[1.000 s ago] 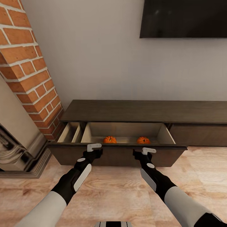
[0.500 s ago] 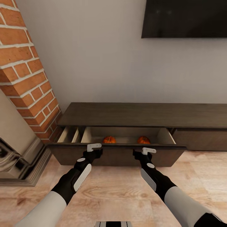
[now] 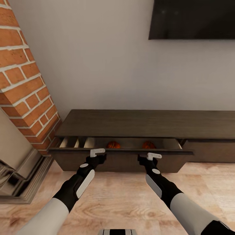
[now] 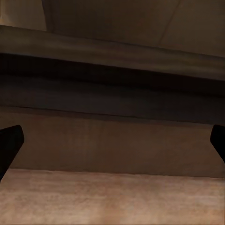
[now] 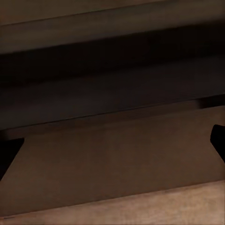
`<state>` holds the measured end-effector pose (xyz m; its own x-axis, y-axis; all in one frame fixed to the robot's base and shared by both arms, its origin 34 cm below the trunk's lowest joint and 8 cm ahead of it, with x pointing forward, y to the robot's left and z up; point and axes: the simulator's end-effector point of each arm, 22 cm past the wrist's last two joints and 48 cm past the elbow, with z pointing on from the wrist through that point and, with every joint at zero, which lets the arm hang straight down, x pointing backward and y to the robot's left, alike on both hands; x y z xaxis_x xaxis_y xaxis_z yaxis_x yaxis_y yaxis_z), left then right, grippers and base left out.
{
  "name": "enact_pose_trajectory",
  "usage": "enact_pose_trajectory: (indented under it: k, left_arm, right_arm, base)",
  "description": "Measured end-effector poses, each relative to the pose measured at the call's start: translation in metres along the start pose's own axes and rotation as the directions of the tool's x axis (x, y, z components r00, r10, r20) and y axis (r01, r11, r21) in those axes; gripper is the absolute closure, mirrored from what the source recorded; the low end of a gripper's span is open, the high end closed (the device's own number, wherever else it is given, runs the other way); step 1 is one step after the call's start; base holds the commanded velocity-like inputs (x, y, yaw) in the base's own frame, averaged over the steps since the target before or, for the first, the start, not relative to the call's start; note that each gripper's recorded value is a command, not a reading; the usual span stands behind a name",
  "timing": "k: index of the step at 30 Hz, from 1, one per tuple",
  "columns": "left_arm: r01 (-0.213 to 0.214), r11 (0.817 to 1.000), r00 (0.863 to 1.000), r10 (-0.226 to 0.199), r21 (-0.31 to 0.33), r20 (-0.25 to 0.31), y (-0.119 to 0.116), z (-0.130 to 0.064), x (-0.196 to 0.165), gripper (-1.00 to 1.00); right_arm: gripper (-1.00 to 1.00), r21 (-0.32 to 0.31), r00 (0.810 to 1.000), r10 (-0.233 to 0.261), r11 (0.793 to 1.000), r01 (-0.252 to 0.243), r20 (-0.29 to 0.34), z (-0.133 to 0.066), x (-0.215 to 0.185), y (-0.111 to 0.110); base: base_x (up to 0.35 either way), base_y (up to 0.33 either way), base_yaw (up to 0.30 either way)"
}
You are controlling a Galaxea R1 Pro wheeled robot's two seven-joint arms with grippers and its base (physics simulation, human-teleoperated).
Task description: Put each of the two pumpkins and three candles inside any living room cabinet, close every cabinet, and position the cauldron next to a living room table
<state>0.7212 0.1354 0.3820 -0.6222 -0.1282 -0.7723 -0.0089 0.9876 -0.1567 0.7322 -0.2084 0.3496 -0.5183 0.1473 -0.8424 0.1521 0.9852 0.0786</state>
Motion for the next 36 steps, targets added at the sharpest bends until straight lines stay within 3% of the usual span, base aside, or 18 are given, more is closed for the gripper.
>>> enact_pose_trajectory:
  k: [24, 36]
  left_arm:
    - [-0.002, 1.0, 1.0, 0.002, -0.001, 0.001, 0.0006, 0.0001, -0.0005, -1.0]
    - [-0.003, 1.0, 1.0, 0.003, -0.002, 0.003, 0.0012, 0.0002, -0.0008, -1.0]
  right_arm:
    - [-1.0, 0.001, 1.0, -0.003, 1.0, 0.003, 0.0, 0.0002, -0.0005, -0.0007]
    - [-1.0, -0.01, 1.0, -0.007, 1.0, 0.007, 0.016, -0.0002, -0.0074, 0.004]
  base:
    - [0.189, 0.0, 0.0]
    - [-0.06, 0.0, 0.0]
